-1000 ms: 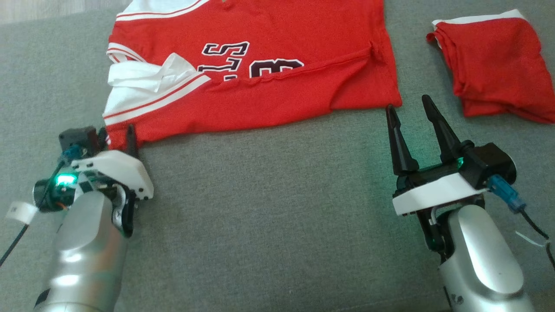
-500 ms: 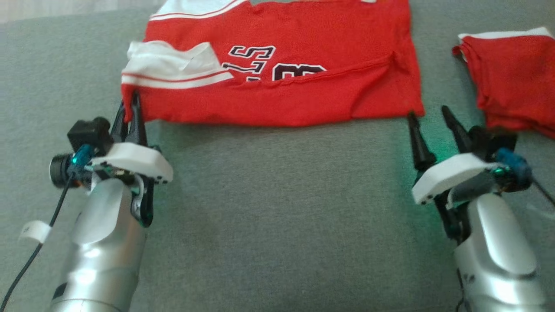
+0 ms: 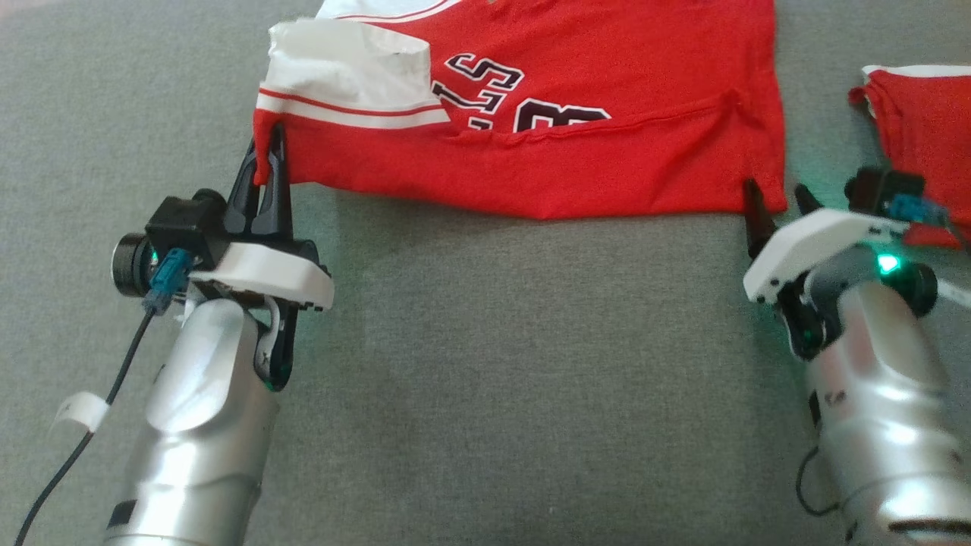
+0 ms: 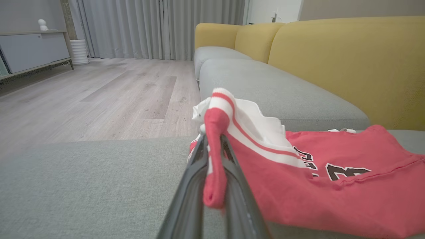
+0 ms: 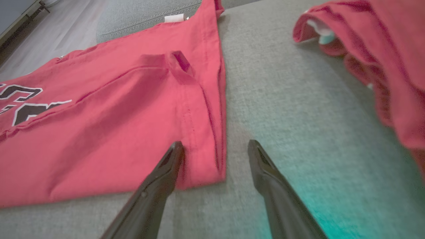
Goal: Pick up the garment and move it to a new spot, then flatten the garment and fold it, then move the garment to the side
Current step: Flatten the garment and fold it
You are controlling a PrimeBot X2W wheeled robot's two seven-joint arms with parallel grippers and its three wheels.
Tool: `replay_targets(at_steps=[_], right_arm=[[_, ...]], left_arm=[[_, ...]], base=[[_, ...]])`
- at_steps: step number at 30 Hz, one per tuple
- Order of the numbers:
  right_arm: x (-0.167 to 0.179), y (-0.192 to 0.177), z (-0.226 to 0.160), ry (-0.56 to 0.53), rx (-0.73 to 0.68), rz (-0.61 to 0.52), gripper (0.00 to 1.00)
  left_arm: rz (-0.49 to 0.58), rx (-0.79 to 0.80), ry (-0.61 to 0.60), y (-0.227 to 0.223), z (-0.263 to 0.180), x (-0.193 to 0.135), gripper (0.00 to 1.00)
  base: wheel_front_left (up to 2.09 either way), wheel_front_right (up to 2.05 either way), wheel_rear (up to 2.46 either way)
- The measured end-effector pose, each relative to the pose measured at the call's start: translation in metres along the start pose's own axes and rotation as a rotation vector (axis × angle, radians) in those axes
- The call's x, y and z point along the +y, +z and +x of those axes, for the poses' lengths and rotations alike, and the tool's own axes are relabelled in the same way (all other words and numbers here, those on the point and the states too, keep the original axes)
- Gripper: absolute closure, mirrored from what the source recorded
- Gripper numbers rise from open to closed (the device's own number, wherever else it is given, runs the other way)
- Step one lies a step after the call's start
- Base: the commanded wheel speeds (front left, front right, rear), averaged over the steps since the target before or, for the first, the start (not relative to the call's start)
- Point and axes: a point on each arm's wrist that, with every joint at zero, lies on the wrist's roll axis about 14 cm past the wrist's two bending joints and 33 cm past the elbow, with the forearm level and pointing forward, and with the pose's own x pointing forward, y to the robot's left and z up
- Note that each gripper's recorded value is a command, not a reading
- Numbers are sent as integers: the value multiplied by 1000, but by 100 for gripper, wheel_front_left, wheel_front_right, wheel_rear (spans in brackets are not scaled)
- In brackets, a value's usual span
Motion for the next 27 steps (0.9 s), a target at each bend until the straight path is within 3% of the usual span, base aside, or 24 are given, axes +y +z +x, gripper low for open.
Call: replay_targets(at_steps=[4,5,6,7,16,27], right_arm=[[8,2,10,16,23,-12,0],[10,2,12,20,31,-17,11],[11,3,14,23,32,-23,63],[13,3,16,28,31,-32,100],[19,9,11,41,-23,-155,100],[12,40,-24,19,-123,-293,100]], left_arm=[[2,11,7,-4,-2,3,100],[3,14,10,-5,-3,5,100],[4,20,13,-7,-5,6,100],[6,26,17,-9,-6,8,100],[10,61,26,-17,-13,10,100],[-19,70,6,-16,-34,-5,100]], base=[[0,0,0],[0,0,0],[0,0,0],[0,0,0],[0,0,0],[0,0,0]])
